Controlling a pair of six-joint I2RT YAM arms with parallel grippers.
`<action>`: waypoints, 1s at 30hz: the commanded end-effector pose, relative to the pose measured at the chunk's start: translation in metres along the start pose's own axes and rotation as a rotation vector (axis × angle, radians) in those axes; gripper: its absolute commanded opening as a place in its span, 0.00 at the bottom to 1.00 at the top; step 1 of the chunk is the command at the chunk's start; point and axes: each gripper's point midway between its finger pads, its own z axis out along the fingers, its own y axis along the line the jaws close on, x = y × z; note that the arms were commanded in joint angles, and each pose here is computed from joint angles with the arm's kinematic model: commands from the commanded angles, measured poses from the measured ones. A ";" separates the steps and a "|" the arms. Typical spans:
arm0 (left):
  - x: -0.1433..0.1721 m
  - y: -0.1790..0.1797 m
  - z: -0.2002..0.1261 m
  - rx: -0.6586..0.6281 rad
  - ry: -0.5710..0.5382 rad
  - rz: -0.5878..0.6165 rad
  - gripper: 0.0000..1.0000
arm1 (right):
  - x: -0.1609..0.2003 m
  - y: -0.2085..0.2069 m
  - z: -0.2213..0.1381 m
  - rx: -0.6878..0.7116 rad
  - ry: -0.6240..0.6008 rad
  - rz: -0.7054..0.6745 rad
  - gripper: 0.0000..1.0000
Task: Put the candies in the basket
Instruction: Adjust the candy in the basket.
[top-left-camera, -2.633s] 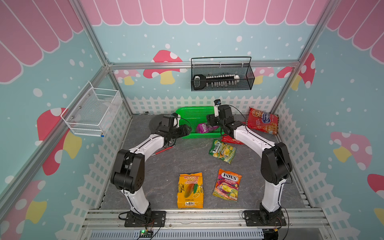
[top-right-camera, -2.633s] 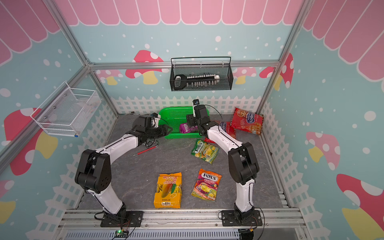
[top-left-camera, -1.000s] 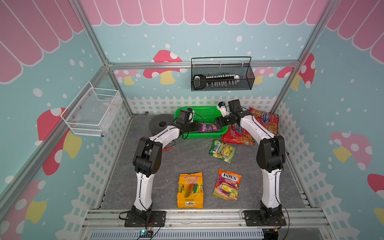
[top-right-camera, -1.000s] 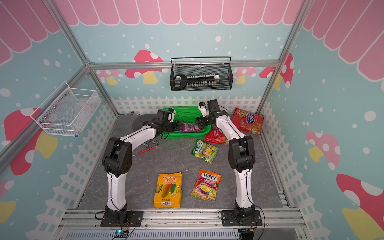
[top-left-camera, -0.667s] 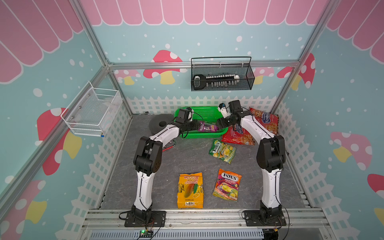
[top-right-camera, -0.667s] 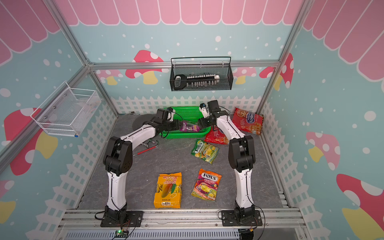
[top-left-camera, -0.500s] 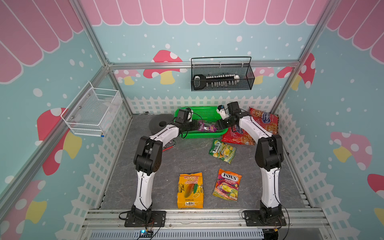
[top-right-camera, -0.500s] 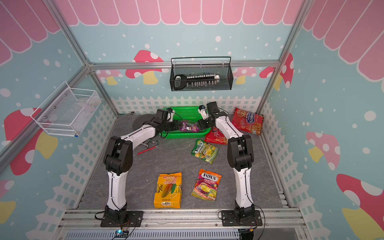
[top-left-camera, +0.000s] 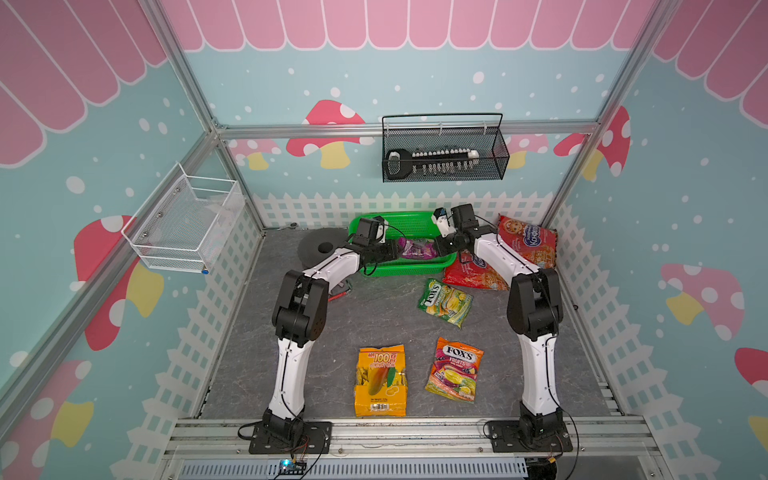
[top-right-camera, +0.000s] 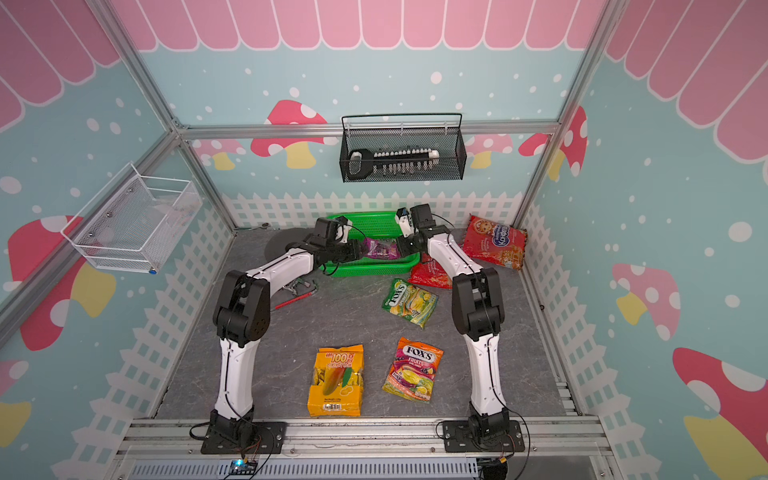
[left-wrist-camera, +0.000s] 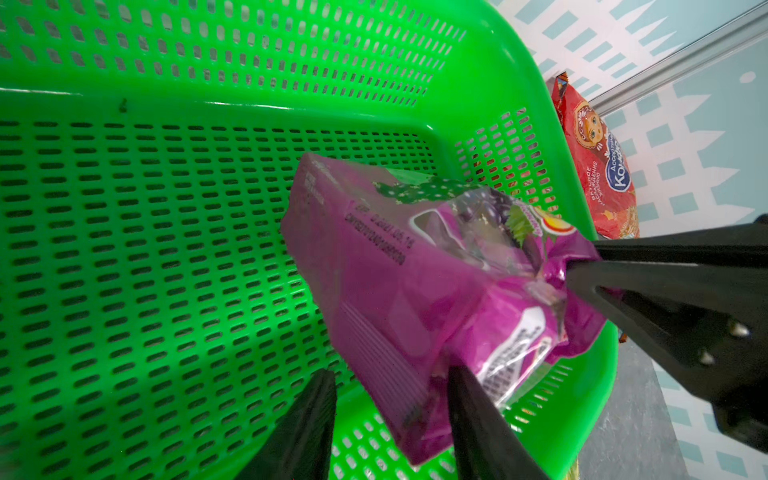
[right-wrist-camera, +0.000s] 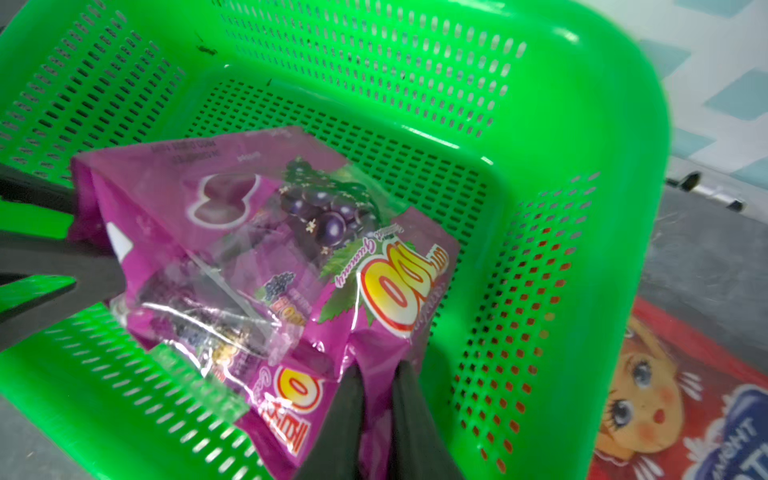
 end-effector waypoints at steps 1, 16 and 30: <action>0.010 0.004 0.013 0.016 0.038 -0.026 0.49 | -0.019 -0.024 0.006 0.106 -0.082 0.007 0.07; 0.032 0.019 0.001 -0.037 0.068 -0.035 0.52 | -0.073 -0.022 -0.032 0.191 -0.484 -0.237 0.00; 0.035 0.014 -0.016 -0.013 0.070 -0.030 0.53 | -0.048 -0.038 -0.009 0.254 -0.423 -0.226 0.16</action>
